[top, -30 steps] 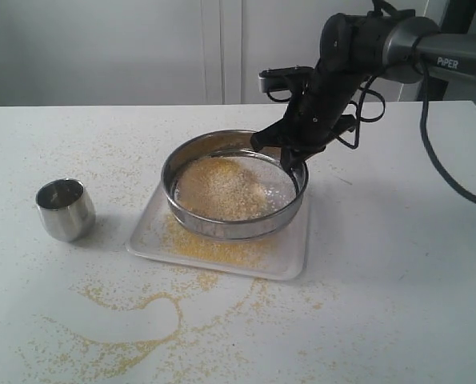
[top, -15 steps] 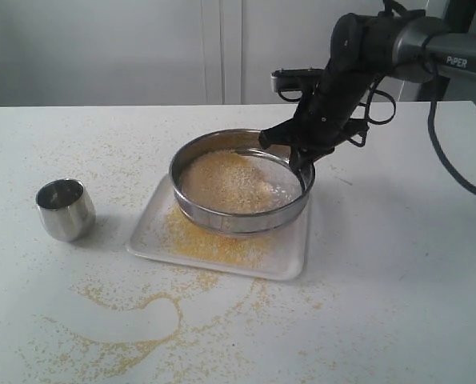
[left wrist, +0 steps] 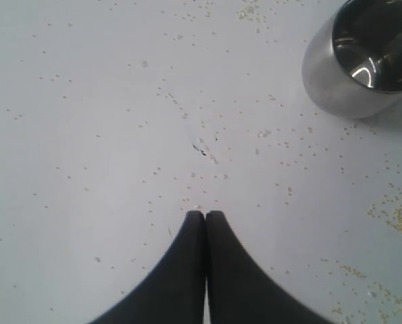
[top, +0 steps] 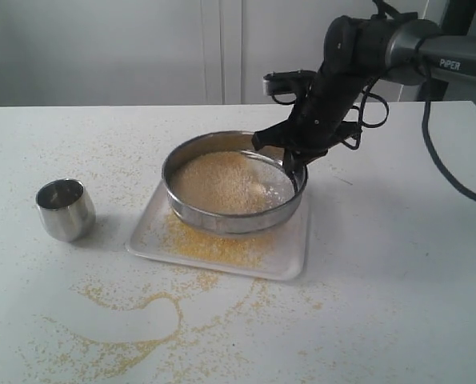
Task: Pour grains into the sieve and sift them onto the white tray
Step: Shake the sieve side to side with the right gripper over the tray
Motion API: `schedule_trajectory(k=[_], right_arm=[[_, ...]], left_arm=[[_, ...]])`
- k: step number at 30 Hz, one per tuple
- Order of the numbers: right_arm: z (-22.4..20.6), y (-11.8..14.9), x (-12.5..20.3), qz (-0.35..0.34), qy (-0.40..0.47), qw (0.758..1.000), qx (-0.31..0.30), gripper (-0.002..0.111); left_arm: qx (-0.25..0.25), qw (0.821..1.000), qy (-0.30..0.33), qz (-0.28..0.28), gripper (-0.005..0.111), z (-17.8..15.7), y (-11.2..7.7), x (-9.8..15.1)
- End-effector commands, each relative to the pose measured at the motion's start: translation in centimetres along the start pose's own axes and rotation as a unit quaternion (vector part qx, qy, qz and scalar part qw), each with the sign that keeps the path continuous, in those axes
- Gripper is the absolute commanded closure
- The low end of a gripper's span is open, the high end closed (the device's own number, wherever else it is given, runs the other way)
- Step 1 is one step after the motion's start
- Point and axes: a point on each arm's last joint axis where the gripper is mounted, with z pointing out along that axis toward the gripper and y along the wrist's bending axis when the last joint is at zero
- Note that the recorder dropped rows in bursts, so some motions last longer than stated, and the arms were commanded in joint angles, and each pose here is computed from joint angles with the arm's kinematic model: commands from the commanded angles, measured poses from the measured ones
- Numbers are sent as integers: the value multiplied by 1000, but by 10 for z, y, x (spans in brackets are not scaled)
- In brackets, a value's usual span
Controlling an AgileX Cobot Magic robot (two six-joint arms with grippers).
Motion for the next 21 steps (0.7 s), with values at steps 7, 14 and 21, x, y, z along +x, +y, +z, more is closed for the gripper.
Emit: schedule_trajectory(k=[7,14,21], right_arm=[[-10,-1,-9,65,-53,994,-74,108],[-10,-13,-8,97,-51,993,-44,108],[-9,-18,-8,114,-51,992,-24,108]], left_arm=[[1,1000,0,-2,107,-2,0,1],[1,1000,0,-2,107,-2,0,1],[1,1000,0,-2,107,-2,0,1]])
